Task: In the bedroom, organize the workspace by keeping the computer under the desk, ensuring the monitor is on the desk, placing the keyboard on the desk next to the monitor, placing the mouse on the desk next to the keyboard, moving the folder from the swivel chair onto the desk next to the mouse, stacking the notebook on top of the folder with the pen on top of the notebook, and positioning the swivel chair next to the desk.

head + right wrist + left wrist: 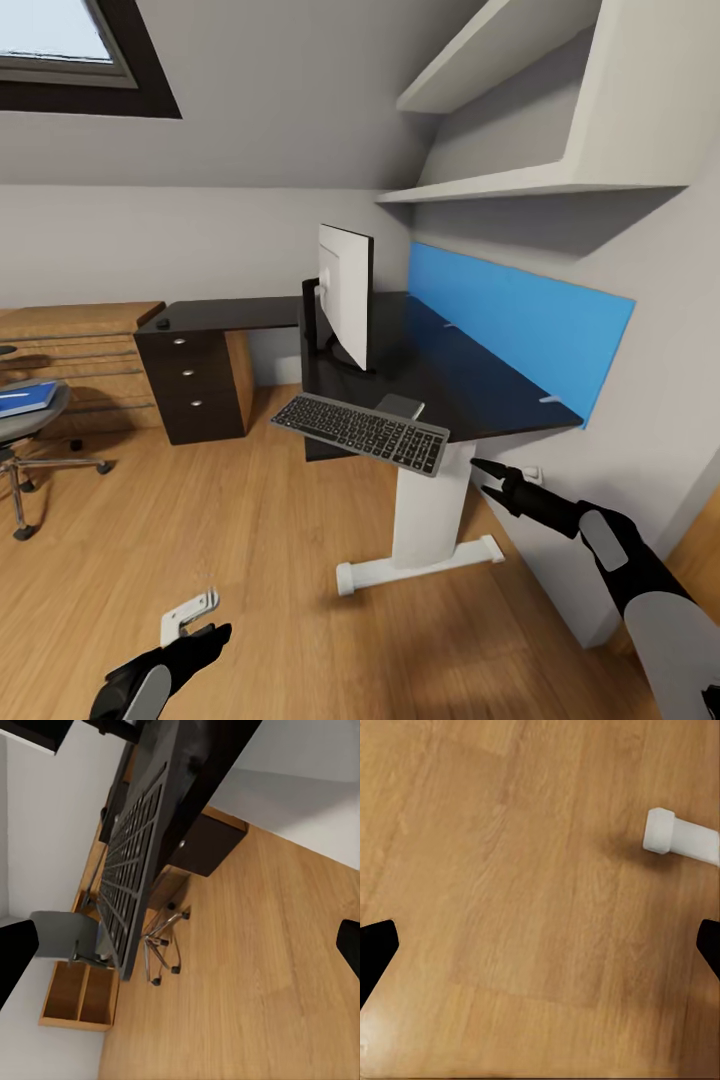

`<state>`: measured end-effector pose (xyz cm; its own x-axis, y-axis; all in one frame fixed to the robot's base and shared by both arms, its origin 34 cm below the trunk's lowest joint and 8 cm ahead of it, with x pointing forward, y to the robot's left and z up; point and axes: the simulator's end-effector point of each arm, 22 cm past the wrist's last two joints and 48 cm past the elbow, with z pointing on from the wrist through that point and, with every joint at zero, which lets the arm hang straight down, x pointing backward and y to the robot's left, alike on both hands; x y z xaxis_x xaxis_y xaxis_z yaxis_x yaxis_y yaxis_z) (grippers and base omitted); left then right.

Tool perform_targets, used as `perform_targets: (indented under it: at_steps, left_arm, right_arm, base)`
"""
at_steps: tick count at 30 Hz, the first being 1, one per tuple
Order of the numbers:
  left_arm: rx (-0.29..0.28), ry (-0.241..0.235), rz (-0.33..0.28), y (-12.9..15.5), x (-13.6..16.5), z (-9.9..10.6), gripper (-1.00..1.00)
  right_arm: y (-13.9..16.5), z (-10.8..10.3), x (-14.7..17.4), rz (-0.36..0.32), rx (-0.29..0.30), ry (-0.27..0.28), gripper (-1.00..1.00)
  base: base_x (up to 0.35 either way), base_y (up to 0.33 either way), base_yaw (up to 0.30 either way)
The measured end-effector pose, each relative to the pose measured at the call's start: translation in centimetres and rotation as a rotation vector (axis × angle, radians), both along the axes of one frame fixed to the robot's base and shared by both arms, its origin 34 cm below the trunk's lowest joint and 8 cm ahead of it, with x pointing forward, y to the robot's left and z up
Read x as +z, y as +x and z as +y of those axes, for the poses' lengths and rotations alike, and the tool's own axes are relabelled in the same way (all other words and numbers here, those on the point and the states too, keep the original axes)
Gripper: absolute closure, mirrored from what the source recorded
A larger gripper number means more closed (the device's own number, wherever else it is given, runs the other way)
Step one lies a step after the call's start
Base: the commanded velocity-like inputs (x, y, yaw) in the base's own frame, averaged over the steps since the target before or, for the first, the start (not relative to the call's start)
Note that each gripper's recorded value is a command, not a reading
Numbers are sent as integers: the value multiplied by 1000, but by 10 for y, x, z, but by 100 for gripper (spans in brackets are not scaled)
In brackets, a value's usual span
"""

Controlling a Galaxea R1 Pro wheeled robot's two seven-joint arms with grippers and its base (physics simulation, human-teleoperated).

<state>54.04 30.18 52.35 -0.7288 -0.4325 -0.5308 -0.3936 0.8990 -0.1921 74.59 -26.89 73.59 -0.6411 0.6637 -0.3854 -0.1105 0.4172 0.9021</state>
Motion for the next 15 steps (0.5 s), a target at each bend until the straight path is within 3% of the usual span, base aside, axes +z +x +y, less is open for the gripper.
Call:
perform_targets:
  at_steps: [15]
  left_arm:
    - [0, -2, 12, -3, -4, -1, -100]
  right_arm:
    - [-7, 28, -20, 63, 21, 62, -100]
  base:
    - [5, 0, 0]
